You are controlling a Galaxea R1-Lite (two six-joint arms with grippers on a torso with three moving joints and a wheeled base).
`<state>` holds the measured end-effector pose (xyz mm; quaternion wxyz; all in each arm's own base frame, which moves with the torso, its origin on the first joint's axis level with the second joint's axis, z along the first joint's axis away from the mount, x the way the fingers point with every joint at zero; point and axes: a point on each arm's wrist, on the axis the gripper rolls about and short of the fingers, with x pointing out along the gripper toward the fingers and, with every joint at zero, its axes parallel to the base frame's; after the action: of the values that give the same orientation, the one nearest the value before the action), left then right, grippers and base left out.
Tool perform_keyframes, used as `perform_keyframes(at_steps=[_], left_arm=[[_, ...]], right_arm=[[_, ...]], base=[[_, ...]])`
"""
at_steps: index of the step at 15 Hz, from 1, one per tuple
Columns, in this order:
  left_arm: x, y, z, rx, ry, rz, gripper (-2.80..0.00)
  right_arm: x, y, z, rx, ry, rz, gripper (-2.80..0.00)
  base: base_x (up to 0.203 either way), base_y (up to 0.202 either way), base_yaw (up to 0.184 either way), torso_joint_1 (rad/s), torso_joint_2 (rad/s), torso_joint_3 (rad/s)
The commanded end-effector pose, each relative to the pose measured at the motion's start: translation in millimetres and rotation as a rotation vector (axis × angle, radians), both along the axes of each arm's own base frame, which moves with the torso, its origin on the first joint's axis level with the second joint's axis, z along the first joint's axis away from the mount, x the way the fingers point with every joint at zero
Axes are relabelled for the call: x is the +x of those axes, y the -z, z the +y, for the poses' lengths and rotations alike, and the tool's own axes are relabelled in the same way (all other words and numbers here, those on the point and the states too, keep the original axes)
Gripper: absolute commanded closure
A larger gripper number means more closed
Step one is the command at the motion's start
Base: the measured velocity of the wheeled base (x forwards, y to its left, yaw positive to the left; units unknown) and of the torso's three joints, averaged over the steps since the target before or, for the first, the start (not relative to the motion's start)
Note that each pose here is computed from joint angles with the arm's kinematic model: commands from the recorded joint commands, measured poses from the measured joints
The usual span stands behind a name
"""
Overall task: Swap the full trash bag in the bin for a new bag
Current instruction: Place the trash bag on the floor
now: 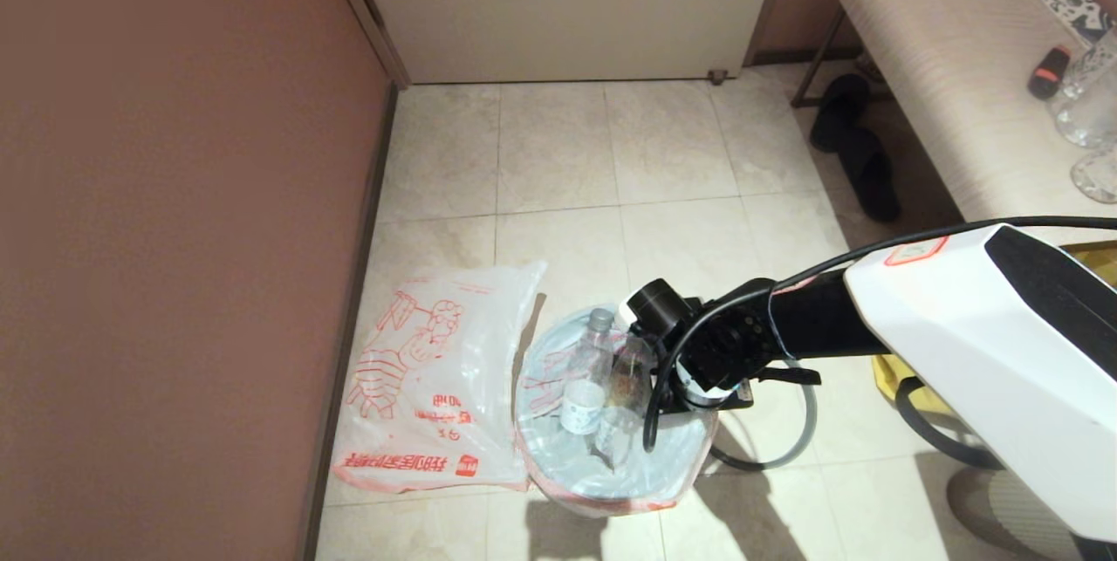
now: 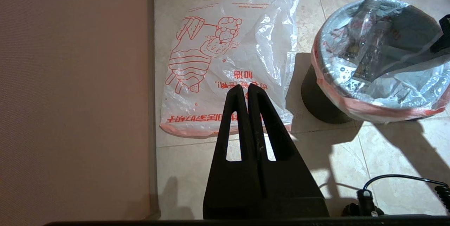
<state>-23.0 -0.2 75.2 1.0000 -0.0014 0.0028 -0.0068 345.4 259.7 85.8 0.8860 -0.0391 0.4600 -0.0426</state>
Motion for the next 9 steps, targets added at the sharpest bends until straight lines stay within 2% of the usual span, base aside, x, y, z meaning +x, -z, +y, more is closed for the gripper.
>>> perform_keyframes(at_steps=[1, 9], left_arm=[[0.0, 0.0, 0.0, 0.0, 0.0, 0.001, 0.0], [0.0, 0.0, 0.0, 0.0, 0.0, 0.001, 0.0]], right_arm=[[0.4, -0.6, -0.8, 0.003, 0.006, -0.002, -2.8], [-5.4, 4.3, -6.5, -0.014, 0.035, 0.041, -2.8]], base=[[0.0, 0.0, 0.0, 0.0, 0.0, 0.0], [0.0, 0.0, 0.0, 0.0, 0.0, 0.0]])
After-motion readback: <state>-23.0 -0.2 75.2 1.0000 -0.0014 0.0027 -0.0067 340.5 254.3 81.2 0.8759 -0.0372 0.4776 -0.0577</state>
